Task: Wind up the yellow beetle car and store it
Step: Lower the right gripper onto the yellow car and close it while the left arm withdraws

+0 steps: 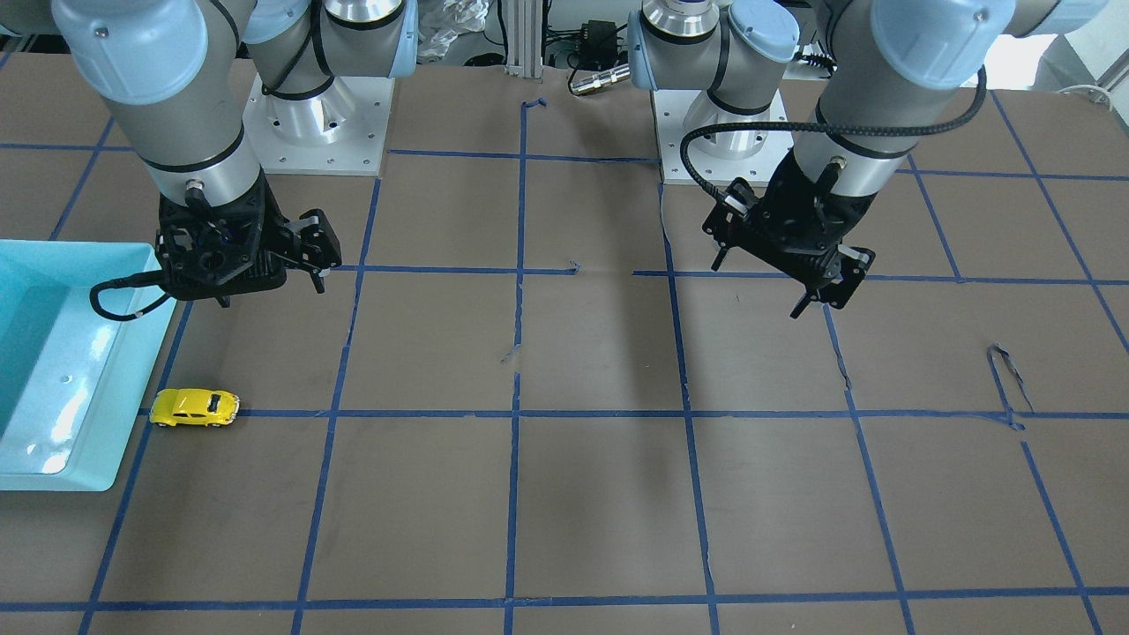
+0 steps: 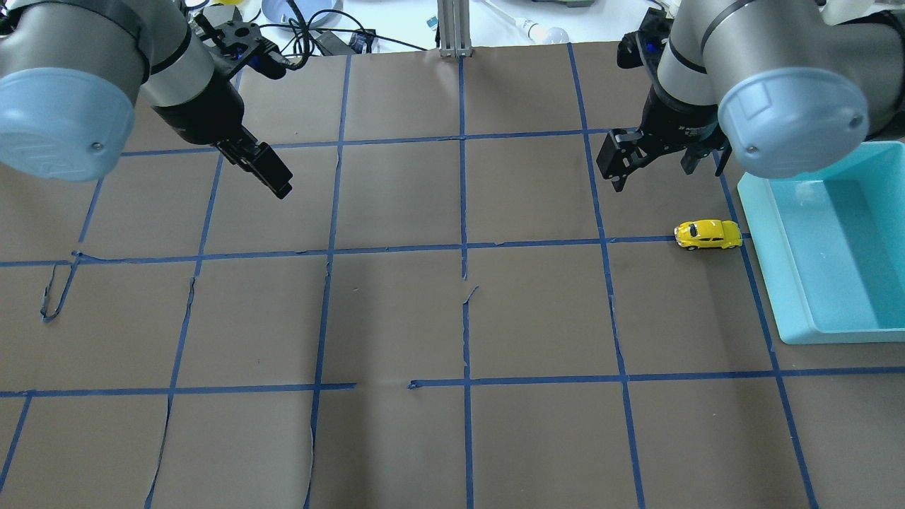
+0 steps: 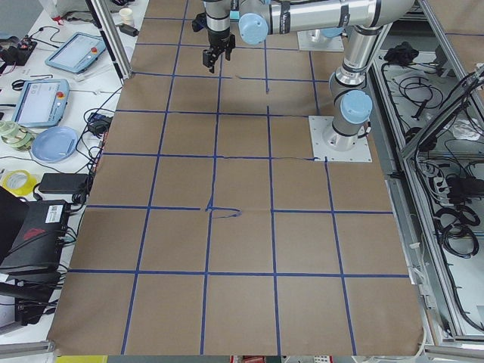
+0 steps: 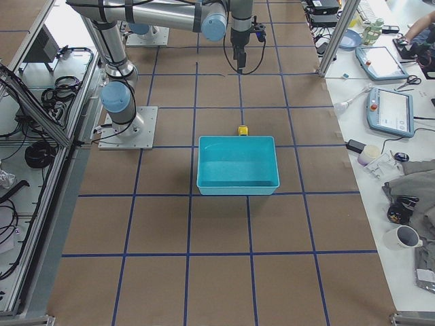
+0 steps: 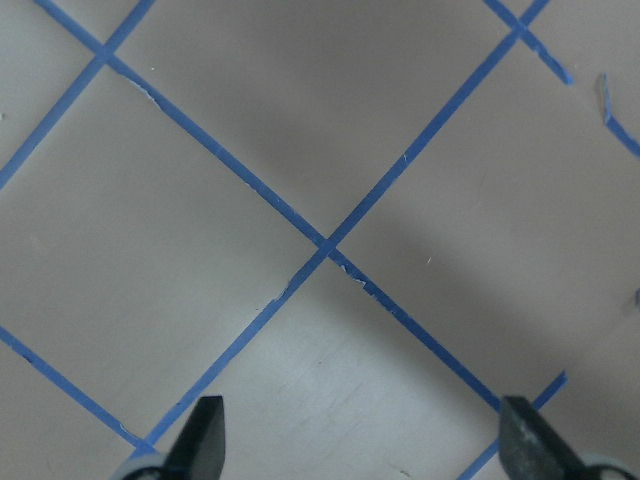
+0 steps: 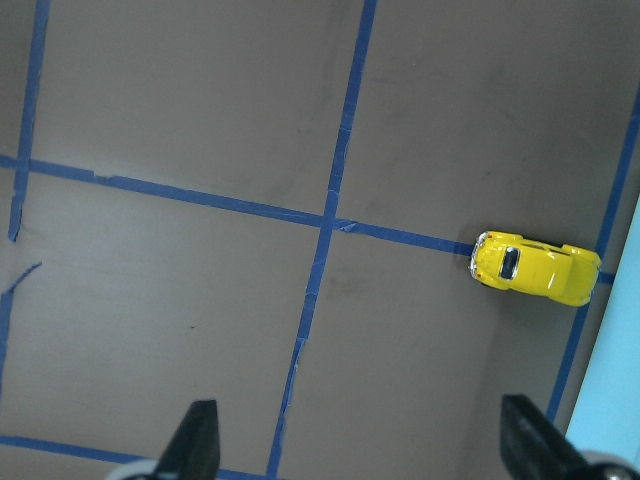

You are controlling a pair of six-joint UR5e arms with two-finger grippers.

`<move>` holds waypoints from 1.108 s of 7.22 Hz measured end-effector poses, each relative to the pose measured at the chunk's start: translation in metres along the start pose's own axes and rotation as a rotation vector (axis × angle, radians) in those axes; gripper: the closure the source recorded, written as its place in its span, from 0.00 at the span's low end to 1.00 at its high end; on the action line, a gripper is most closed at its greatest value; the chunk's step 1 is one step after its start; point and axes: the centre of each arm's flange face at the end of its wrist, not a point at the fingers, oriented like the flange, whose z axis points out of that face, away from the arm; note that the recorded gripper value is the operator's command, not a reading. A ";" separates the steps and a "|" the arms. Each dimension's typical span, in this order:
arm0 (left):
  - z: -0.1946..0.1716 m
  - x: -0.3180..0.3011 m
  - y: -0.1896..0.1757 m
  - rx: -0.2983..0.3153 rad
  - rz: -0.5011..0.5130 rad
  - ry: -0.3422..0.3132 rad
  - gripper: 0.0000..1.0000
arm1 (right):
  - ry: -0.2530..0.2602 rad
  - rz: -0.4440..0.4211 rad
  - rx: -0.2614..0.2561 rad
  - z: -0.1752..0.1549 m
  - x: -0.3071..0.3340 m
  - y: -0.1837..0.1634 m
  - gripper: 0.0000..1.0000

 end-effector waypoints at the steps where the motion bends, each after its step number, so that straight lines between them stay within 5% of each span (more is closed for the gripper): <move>1: -0.014 0.008 0.006 0.016 -0.149 -0.015 0.00 | -0.005 -0.140 -0.002 0.020 0.027 0.000 0.00; 4: -0.039 0.037 0.016 0.049 -0.436 -0.068 0.00 | -0.023 -0.627 -0.016 0.079 0.079 0.001 0.00; 8: -0.053 0.031 0.025 0.090 -0.570 -0.096 0.00 | -0.025 -0.915 -0.023 0.147 0.113 0.000 0.00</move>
